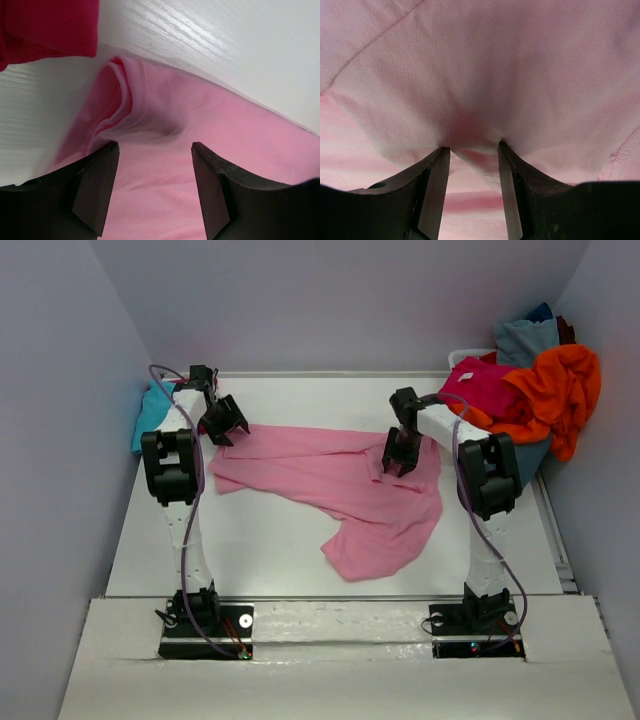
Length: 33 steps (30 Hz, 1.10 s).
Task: Fold and stack the t-shirts
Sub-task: Smooth out the 1/3-folded T-shirt at the center of the board.
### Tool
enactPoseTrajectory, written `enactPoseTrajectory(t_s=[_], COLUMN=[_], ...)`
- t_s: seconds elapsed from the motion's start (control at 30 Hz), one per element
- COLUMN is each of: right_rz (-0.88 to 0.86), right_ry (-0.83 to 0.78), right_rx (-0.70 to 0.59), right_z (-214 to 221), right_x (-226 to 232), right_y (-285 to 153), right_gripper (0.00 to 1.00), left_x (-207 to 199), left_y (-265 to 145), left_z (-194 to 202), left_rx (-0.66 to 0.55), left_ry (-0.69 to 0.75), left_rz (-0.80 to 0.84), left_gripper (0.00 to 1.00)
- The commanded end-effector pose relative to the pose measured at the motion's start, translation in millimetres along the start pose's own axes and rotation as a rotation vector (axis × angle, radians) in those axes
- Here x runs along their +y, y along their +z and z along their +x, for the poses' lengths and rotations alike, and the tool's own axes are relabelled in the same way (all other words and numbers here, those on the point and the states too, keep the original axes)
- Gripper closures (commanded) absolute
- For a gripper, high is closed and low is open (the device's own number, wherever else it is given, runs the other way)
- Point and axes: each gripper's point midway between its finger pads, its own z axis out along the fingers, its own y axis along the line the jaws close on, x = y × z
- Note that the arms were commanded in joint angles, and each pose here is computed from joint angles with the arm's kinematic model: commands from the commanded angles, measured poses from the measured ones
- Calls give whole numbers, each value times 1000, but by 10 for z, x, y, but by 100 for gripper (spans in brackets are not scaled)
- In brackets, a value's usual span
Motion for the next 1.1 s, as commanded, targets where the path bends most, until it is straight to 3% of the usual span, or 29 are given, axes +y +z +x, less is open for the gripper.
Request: enactPoseTrajectory(t_s=[0.0, 0.73, 1.07], right_rz=[56, 57, 49], right_ry=[-11, -30, -6], right_rx=[-26, -33, -83], right_z=[-131, -597, -1024], right_x=[-159, -41, -137], right_y=[-8, 78, 118], right_gripper=[50, 51, 50], left_x=[16, 177, 109], left_y=[-41, 91, 194], left_z=[-92, -432, -491], left_rx=[-13, -95, -121], left_ry=[2, 39, 48], left_rz=[-15, -135, -145], left_gripper=[28, 28, 28])
